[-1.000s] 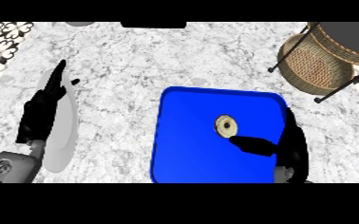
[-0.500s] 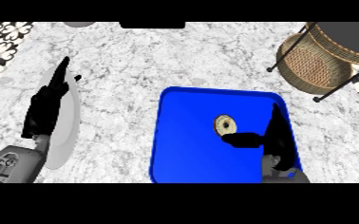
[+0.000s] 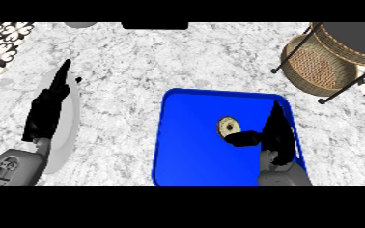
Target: Pick the cupcake from the tray and place it in the tiered basket
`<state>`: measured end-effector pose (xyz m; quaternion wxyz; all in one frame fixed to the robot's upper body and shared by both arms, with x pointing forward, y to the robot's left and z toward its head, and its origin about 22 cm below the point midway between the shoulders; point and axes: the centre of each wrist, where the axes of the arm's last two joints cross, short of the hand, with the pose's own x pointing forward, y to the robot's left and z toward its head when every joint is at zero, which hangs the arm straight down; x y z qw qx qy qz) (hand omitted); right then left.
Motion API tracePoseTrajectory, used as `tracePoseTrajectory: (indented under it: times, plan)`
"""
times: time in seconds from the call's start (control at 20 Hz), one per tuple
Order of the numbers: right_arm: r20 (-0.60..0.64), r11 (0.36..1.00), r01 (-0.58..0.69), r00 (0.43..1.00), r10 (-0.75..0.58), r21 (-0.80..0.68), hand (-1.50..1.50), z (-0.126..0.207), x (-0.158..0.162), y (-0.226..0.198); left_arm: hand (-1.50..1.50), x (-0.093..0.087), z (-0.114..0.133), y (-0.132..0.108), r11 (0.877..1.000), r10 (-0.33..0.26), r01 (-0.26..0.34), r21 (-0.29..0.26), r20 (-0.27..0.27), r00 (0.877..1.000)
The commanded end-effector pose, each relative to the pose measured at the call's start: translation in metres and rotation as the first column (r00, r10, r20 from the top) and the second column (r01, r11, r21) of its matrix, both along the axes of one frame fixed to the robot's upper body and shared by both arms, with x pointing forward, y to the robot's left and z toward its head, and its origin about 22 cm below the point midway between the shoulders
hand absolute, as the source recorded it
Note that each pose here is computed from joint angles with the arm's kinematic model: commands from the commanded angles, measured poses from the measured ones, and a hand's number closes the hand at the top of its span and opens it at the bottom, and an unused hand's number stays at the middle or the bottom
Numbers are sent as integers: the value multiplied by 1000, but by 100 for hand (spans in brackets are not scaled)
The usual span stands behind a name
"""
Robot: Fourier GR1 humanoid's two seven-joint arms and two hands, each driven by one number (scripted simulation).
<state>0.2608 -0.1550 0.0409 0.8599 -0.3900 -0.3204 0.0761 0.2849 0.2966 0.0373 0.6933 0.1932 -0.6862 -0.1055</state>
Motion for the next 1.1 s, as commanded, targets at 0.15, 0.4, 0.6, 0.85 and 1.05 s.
tracePoseTrajectory:
  times: [0.15, 0.4, 0.6, 0.85, 1.05]
  plan:
    - [-189, 991, 130, 973, -131, -17, -150, 0, 12, 7, 0, 5, -3, -8, 1000, 1, -1, -3, 5, 1000]
    - [-205, 987, 158, 967, -151, 15, -150, -10, 14, 8, 0, -2, -4, 9, 1000, 3, -3, -1, -5, 1000]
    - [-216, 987, 161, 965, -151, 29, -150, -14, 20, 11, 0, -6, -11, 2, 1000, -19, 19, -6, -2, 1000]
    - [-215, 987, 155, 966, -144, 33, -150, -15, 23, 14, 0, 2, -6, 10, 1000, 2, -2, 0, 2, 1000]
    - [-226, 985, 162, 963, -146, 55, -150, -25, 19, 21, 0, 0, -9, -6, 1000, -10, 10, 9, 6, 1000]
